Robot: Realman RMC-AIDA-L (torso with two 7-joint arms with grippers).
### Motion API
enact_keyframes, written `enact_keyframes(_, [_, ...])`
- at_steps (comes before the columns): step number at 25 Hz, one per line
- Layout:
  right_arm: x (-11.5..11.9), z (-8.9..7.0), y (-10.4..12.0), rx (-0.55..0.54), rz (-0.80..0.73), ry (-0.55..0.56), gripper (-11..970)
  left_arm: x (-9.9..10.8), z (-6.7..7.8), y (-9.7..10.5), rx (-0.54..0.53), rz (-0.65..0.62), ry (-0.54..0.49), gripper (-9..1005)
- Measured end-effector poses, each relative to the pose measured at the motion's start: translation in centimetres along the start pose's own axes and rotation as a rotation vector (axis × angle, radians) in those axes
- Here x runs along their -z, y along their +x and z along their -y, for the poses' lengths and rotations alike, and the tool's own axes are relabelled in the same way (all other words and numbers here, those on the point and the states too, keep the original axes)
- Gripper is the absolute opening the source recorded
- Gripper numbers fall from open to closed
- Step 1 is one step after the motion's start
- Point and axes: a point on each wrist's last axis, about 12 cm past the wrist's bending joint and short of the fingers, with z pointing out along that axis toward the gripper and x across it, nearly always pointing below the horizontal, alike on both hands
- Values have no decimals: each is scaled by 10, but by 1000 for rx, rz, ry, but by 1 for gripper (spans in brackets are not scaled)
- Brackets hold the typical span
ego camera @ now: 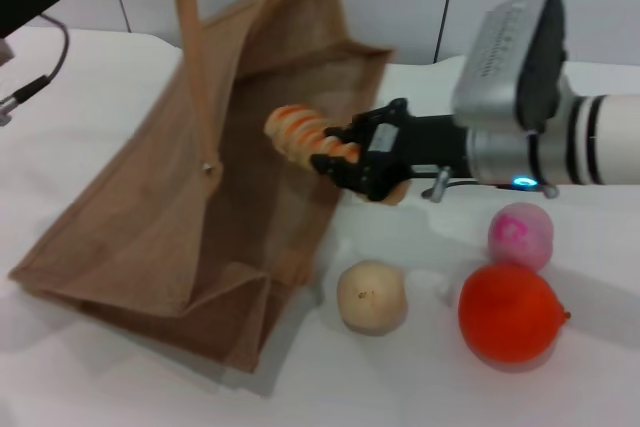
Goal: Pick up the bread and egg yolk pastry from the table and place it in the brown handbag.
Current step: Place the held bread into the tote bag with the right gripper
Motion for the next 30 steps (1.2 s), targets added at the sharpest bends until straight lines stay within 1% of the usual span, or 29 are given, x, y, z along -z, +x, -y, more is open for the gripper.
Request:
enact_keyframes(4, [-13, -5, -11, 56, -14, -21, 319, -13, 4, -2, 2, -9, 53, 166])
enact_keyframes(6, [-21, -7, -18, 83, -20, -15, 318, -16, 5, -1, 6, -7, 67, 167])
enact_keyframes(7, [-25, -9, -21, 98, -26, -10, 317, -21, 8, -1, 15, -5, 99, 167])
enact_keyframes(10, [-38, -13, -29, 153, -49, 23, 310, -25, 10, -2, 20, -4, 128, 168])
enact_keyframes(14, [-50, -15, -32, 215, -74, 85, 285, -30, 15, -3, 25, -8, 174, 170])
enact_keyframes(20, [-52, -15, -29, 239, -83, 120, 286, -26, 15, -3, 29, 4, 171, 172])
enact_keyframes(25, [-51, -13, -24, 235, -92, 140, 328, -21, 14, -2, 28, 19, 152, 174])
enact_keyframes(30, [-53, -21, -25, 242, -90, 109, 371, -11, 11, 1, 27, 53, 114, 176])
